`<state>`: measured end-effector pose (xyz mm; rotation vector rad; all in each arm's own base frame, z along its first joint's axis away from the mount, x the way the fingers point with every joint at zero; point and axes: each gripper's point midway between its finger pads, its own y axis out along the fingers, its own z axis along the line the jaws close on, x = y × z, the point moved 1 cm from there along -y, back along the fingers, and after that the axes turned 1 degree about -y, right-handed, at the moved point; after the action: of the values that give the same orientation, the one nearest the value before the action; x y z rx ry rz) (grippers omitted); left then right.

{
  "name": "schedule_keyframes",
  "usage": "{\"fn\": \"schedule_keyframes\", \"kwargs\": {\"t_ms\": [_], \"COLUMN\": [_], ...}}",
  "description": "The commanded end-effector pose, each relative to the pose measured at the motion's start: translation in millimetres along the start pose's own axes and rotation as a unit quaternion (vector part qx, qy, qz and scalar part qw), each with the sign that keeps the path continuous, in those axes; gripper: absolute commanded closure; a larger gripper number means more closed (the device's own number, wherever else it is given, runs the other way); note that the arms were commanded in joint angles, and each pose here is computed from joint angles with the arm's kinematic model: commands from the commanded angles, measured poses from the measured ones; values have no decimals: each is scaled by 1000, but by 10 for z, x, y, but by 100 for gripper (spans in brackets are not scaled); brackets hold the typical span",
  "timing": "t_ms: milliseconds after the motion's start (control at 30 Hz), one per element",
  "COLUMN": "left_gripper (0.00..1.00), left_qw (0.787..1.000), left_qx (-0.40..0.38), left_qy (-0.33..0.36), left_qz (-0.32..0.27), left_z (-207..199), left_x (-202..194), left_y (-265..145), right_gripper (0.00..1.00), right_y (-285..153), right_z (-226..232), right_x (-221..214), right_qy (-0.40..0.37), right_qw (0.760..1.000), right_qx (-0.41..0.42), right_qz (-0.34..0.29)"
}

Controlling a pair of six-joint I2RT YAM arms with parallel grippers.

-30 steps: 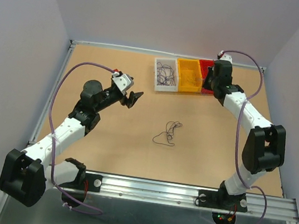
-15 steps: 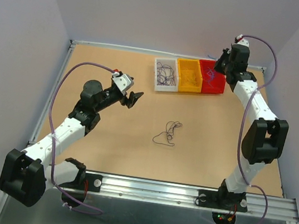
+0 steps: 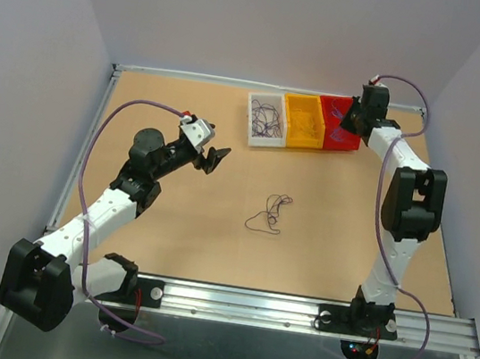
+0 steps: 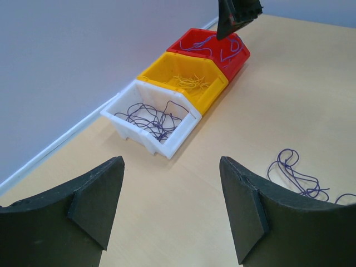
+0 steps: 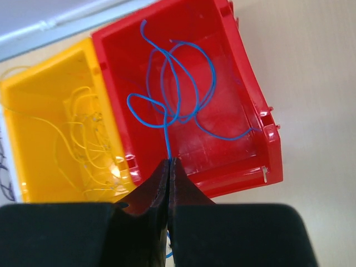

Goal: Untangle the cables

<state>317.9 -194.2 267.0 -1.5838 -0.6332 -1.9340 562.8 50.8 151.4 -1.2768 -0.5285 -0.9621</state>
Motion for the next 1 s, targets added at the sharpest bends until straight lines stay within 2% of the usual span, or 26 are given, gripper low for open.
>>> {"fn": "schedule_keyframes", "kwargs": {"t_ms": [0,200,367,633,833,967], "left_gripper": [19,19,19,19,19,19], "left_qw": [999,999,999,999,999,999], "left_qx": [0,-2,-4,-6,-10,-11], "left_qy": [14,14,14,13,13,14], "left_qz": [-32,-30,-30,-29,-27,-27], "left_z": [11,6,5,-4,-14,-13], "left_x": [160,147,151,134,121,118], "left_y": [-3,2,8,14,24,28], "right_gripper": [99,99,99,99,99,99], "right_y": [40,259,499,774,1081,1210], "right_z": [39,-110,-49,-35,-109,-196], "right_x": [166,-101,-64,184,-73,-456], "right_qy": [13,14,21,27,24,20], "right_qw": [1000,1000,1000,999,999,998], "right_qx": [14,-16,-7,-22,-31,-45], "right_qz": [-15,9,7,-31,-9,27]}}
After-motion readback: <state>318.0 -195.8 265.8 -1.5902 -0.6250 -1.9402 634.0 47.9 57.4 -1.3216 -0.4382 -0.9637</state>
